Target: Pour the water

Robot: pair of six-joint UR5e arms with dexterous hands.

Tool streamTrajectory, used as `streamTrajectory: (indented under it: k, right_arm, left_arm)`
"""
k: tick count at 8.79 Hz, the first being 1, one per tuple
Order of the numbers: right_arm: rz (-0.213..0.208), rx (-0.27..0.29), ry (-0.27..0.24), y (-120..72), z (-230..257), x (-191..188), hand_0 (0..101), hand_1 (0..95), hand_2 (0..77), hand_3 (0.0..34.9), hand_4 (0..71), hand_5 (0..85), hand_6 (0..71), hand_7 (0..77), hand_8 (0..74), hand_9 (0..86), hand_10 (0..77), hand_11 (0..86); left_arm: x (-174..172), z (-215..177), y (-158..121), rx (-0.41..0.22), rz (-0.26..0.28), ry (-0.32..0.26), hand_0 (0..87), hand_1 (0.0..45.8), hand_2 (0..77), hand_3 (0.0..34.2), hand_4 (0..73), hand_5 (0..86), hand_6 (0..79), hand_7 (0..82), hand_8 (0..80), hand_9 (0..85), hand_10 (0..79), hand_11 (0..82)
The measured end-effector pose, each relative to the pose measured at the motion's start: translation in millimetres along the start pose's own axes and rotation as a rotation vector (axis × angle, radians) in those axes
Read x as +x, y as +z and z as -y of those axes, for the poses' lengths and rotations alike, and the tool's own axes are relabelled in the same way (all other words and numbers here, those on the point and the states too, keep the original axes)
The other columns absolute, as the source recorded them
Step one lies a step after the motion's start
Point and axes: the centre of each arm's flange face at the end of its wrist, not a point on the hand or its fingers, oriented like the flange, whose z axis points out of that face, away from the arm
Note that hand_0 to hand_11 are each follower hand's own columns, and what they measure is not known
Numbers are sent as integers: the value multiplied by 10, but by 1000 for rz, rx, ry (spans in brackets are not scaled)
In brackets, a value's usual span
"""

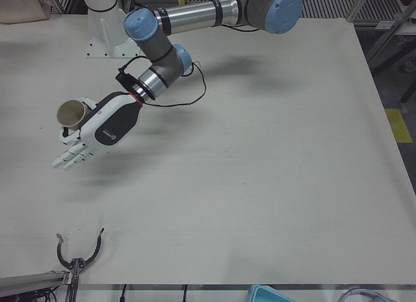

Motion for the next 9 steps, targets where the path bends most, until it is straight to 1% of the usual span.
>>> streamTrajectory:
  k: [1,2,3,4,5,6,7,8,9]
  right_arm:
    - [3,68,95,-11,182,9,512,131,322,0,136,540,278,480,295,442,164,245]
    - [3,116,185,-53,325,44,512,131,322,0,136,540,267,453,273,420,147,229]
    - [3,158,275,-108,451,94,511,136,322,0,136,507,262,431,273,409,131,224]
    - [5,196,354,-165,555,148,498,213,278,0,125,431,262,425,267,404,136,224]
    - [9,229,428,-217,646,214,498,213,278,0,125,431,262,425,267,404,136,224]
    - [11,257,494,-254,716,323,498,213,278,0,125,431,262,425,267,404,136,224]
    - [3,280,546,-290,771,511,489,180,273,0,131,442,262,447,267,415,147,235]
    - [-17,302,589,-340,829,786,501,180,267,0,125,458,278,469,278,420,147,235]
    - [-39,320,623,-397,890,1057,507,185,267,0,131,464,278,480,278,420,147,235]
  left_arm:
    - [248,423,-231,60,-35,-16,489,158,338,0,284,573,60,71,33,60,76,136]
    - [444,810,-481,111,-67,-28,487,158,338,0,284,573,60,71,33,60,76,136]
    - [619,1209,-787,163,-101,-39,484,158,338,0,284,573,60,71,33,60,76,136]
    - [756,1555,-1107,206,-134,-46,484,158,338,0,284,573,60,87,33,76,76,136]
    - [877,1902,-1493,251,-168,-47,484,158,338,0,284,573,60,87,49,71,76,136]
    - [926,2186,-1867,289,-192,-49,482,153,333,0,284,573,60,87,33,71,76,136]
    - [915,2392,-2156,317,-204,-53,485,153,333,0,284,573,60,87,44,71,76,136]
    - [882,2561,-2352,339,-210,-57,485,153,338,0,284,573,60,71,44,71,76,136]
    - [841,2712,-2510,359,-225,-56,483,153,338,0,284,573,60,71,44,71,76,136]
